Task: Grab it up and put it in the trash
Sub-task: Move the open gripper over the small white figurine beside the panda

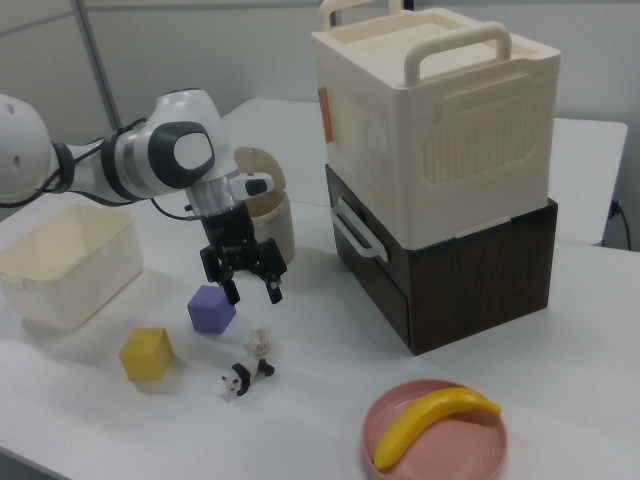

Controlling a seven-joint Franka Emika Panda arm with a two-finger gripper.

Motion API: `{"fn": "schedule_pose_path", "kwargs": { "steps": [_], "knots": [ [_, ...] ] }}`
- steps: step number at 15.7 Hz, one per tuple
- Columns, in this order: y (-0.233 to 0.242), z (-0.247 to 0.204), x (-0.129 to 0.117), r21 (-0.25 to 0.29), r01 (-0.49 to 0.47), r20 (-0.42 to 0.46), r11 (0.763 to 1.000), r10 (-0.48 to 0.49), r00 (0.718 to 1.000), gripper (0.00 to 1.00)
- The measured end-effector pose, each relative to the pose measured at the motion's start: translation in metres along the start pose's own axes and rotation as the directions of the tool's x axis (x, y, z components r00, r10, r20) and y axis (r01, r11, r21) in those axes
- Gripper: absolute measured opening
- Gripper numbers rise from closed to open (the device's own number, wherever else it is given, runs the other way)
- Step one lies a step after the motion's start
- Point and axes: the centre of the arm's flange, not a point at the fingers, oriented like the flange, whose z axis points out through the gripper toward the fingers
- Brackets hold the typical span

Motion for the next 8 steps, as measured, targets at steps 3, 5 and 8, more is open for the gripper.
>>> {"fn": "schedule_pose_path", "kwargs": {
  "steps": [3, 5, 8],
  "knots": [
    [0.003, -0.018, -0.018, 0.005, -0.003, -0.035, 1.000, 0.003, 0.999, 1.00],
    [0.000, -0.033, -0.040, 0.011, 0.003, -0.080, 1.000, -0.003, 0.997, 1.00],
    [-0.004, -0.028, -0.052, 0.014, 0.014, -0.082, 1.000, -0.012, 0.997, 1.00]
  ]
}}
